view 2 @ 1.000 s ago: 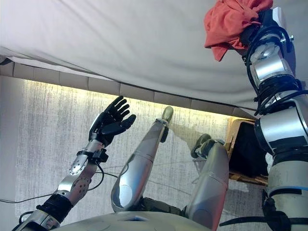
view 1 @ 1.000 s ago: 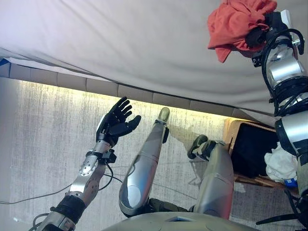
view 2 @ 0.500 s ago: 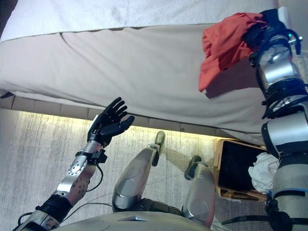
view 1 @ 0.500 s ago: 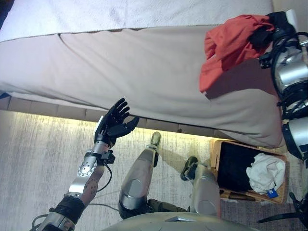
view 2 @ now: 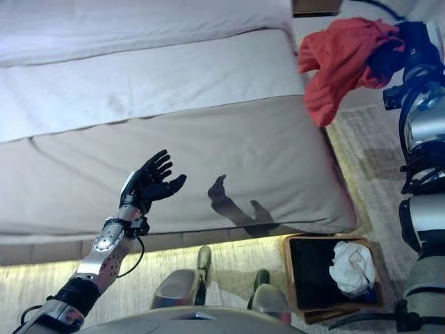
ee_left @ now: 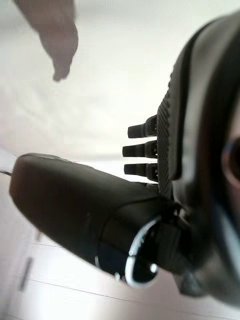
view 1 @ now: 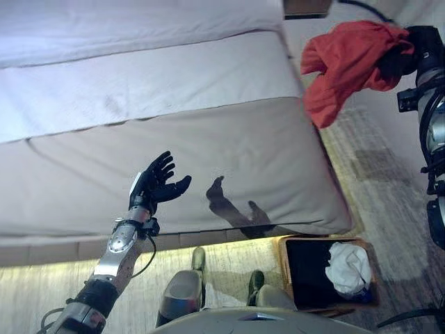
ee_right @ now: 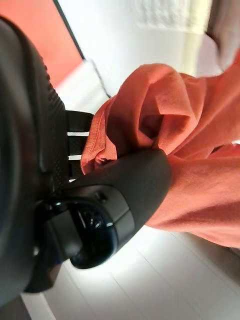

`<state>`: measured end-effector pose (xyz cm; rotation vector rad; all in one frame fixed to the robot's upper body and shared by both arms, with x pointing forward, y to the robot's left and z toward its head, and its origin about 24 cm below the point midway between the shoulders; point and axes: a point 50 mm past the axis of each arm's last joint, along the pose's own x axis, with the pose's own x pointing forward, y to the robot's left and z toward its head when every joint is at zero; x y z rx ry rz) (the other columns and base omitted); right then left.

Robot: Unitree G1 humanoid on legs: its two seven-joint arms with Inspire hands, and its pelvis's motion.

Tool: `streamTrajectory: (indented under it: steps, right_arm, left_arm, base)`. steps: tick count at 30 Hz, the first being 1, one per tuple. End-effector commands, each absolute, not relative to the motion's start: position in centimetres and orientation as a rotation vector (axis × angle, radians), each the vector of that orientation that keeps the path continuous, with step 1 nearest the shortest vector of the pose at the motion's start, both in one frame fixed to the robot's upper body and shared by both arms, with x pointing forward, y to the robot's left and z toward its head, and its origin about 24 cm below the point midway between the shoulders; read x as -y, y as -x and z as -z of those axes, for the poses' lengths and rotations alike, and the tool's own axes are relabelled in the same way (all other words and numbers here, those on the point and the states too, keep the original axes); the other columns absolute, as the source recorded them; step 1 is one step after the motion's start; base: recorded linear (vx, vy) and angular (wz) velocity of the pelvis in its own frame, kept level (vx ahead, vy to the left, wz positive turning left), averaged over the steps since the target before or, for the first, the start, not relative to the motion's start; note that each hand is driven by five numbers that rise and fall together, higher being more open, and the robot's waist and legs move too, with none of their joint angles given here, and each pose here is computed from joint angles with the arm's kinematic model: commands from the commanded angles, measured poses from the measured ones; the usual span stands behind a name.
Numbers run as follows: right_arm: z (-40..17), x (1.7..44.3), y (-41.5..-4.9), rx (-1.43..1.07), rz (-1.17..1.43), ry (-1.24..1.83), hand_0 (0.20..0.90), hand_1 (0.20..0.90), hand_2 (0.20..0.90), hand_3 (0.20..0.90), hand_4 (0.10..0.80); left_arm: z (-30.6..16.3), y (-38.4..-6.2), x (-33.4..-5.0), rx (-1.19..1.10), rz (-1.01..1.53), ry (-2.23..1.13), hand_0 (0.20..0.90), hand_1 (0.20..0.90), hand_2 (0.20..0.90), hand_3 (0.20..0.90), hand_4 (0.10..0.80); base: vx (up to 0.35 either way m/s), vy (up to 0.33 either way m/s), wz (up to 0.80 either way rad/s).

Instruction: Pick up the clothes from the bed and place them into the basket

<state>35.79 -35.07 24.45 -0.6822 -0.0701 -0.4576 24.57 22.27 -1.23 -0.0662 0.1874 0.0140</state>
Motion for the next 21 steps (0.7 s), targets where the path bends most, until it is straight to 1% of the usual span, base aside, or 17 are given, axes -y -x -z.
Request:
streamTrajectory:
  steps: [1, 5, 9, 14, 21]
  right_arm:
    - [-28.4, 37.5, -32.8, 0.229, 0.556, 0.731, 0.300, 0.300, 0.300, 0.200, 0.100]
    - [-26.1, 38.4, -32.2, 0.169, 0.559, 0.711, 0.300, 0.300, 0.300, 0.200, 0.100]
    - [-22.5, 38.7, -31.3, 0.091, 0.532, 0.685, 0.300, 0.300, 0.300, 0.200, 0.100]
    - [-18.5, 38.7, -30.5, -0.004, 0.486, 0.654, 0.300, 0.300, 0.300, 0.200, 0.100]
    - [-15.0, 38.2, -30.1, -0.111, 0.424, 0.632, 0.300, 0.300, 0.300, 0.200, 0.100]
  left_arm:
    - [0.8, -24.8, -21.5, -0.117, 0.032, 0.029, 0.900, 0.900, 0.900, 0.900, 0.800]
    - [0.8, -25.2, -20.8, -0.107, 0.054, 0.022, 0.900, 0.900, 0.900, 0.900, 0.800]
    - [0.5, -25.9, -20.6, -0.097, 0.045, 0.017, 0.900, 0.900, 0.900, 0.900, 0.800]
    - [0.4, -26.6, -20.1, -0.103, 0.066, 0.005, 0.900, 0.900, 0.900, 0.900, 0.800]
    - [0.5, -26.9, -19.6, -0.113, 0.093, -0.003, 0.900, 0.900, 0.900, 0.900, 0.800]
  base:
    - [-0.035, -0.001, -0.27]
    - [-0.038, 0.005, -0.24]
    - [-0.031, -0.002, -0.19]
    - [-0.018, -0.008, -0.25]
    - [-0.006, -0.013, -0.21]
